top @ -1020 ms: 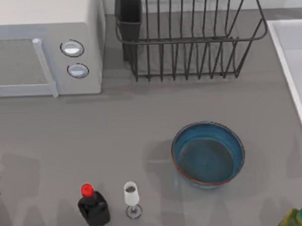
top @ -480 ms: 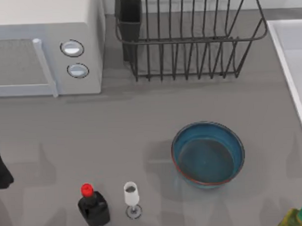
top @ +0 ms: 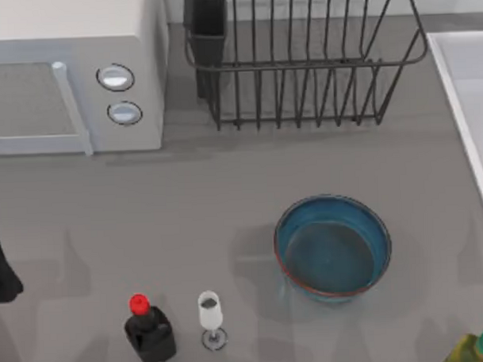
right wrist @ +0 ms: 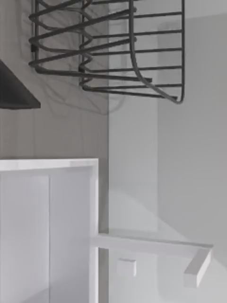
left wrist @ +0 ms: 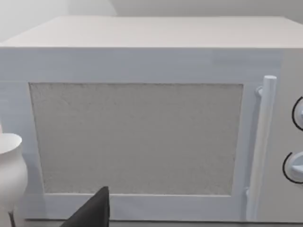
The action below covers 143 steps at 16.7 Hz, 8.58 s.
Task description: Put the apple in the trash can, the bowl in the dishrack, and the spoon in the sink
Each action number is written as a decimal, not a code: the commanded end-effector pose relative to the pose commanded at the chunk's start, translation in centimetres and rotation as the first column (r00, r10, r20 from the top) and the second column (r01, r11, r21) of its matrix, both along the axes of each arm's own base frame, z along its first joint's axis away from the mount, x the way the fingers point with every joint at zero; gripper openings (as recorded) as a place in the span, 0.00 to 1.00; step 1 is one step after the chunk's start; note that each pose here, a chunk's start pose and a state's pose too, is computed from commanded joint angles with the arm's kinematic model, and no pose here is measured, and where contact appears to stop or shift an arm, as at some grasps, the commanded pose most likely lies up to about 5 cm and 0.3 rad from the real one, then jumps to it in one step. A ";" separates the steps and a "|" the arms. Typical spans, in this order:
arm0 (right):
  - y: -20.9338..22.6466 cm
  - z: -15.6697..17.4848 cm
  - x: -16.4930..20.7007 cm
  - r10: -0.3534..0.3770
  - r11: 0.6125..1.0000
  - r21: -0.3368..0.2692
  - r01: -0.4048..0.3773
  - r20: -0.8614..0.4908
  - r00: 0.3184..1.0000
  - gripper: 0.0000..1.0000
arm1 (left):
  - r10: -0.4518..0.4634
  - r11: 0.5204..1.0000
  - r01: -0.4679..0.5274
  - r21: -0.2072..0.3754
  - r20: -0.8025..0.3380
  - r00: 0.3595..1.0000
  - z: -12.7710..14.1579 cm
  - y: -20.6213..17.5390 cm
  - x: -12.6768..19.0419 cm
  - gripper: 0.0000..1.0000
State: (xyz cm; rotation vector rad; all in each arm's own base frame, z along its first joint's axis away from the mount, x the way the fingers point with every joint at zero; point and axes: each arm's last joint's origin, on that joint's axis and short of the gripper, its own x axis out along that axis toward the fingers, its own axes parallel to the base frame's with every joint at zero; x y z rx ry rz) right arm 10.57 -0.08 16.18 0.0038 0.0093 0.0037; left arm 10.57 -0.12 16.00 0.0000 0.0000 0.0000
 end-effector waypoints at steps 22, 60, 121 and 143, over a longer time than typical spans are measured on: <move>15.0 8.0 18.2 0.044 0.999 0.045 0.003 -0.994 0.103 1.00 | 0.000 1.000 0.000 0.000 0.000 1.000 0.0 0.0 0.0 1.00; 16.9 -3.3 19.4 -0.004 1.000 -0.004 0.006 -1.000 0.009 0.00 | 0.000 1.000 0.000 0.000 0.000 1.000 0.0 0.0 0.0 1.00; 29.3 12.9 21.8 -0.019 1.000 0.001 0.019 0.014 1.000 0.00 | 0.000 1.000 0.000 0.000 0.000 1.000 0.0 0.0 0.0 1.00; 26.3 5.7 27.7 -0.014 1.000 -0.004 0.014 0.009 1.000 0.90 | 0.000 1.000 0.000 0.000 0.000 1.000 0.0 0.0 0.0 1.00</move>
